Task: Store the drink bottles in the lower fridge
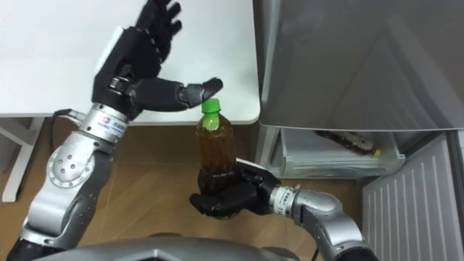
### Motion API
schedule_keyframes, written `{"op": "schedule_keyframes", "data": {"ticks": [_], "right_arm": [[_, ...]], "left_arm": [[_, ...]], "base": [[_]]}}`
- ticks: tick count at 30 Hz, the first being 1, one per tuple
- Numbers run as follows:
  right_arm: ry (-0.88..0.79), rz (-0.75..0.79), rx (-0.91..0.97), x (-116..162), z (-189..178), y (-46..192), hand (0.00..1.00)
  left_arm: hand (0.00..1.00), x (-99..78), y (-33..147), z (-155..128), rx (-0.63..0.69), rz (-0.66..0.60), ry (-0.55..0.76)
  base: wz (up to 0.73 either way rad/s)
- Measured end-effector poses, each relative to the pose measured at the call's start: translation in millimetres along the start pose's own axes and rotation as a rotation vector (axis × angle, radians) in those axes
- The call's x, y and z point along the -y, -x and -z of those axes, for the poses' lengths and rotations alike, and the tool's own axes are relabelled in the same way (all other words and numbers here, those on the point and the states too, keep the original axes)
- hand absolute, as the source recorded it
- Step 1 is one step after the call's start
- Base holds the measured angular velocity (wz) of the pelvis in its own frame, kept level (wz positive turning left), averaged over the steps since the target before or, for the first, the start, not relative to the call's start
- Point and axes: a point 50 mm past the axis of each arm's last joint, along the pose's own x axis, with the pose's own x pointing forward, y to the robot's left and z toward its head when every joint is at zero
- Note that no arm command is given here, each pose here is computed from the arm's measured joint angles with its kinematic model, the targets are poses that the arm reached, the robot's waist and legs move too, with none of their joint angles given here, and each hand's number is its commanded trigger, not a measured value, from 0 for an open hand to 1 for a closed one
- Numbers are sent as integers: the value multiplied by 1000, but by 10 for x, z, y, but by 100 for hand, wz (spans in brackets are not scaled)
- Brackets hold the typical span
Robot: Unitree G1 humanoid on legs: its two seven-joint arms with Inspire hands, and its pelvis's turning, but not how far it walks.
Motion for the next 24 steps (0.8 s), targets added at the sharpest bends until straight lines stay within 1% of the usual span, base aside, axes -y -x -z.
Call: {"op": "schedule_keyframes", "data": {"ticks": [2, 3, 5, 6, 9, 11, 12, 13, 14, 15, 17, 20, 21, 24], "right_arm": [[-6, 15, 0, 15, 17, 32, 100], [-5, 19, 1, 22, 15, 39, 100], [-3, 43, 15, 53, 15, 92, 100], [-3, 50, 19, 59, 20, 109, 100], [-26, 84, 28, 74, 83, 195, 100], [-53, 116, 16, 65, 186, 283, 100], [-54, 124, 10, 69, 203, 303, 100], [-58, 137, 2, 73, 233, 338, 100], [-66, 150, -5, 72, 269, 370, 100], [-71, 157, -10, 74, 288, 386, 100], [-77, 182, -25, 86, 326, 407, 100], [-88, 199, -36, 83, 355, 418, 100], [-91, 202, -38, 84, 357, 417, 100], [-86, 217, -55, 86, 342, 405, 100]], "left_arm": [[0, -116, 1, -106, 53, -76, -69], [0, -149, 4, -130, 68, -101, -84], [0, -252, 20, -220, 128, -191, -113], [0, -274, 25, -243, 142, -210, -121], [0, -413, 64, -371, 205, -312, -152], [0, -576, 133, -477, 269, -438, -206], [0, -615, 155, -498, 283, -471, -222], [0, -693, 208, -525, 297, -536, -250], [0, -769, 275, -527, 292, -595, -272], [0, -806, 311, -520, 285, -624, -281], [0, -957, 436, -461, 245, -739, -314], [0, -1093, 550, -360, 191, -849, -319], [0, -1116, 566, -333, 177, -866, -317], [0, -1225, 669, -158, 78, -941, -296]], "base": [[3], [0], [0], [4], [8], [-3], [0], [-6], [-6], [0], [5], [4], [5], [0]]}}
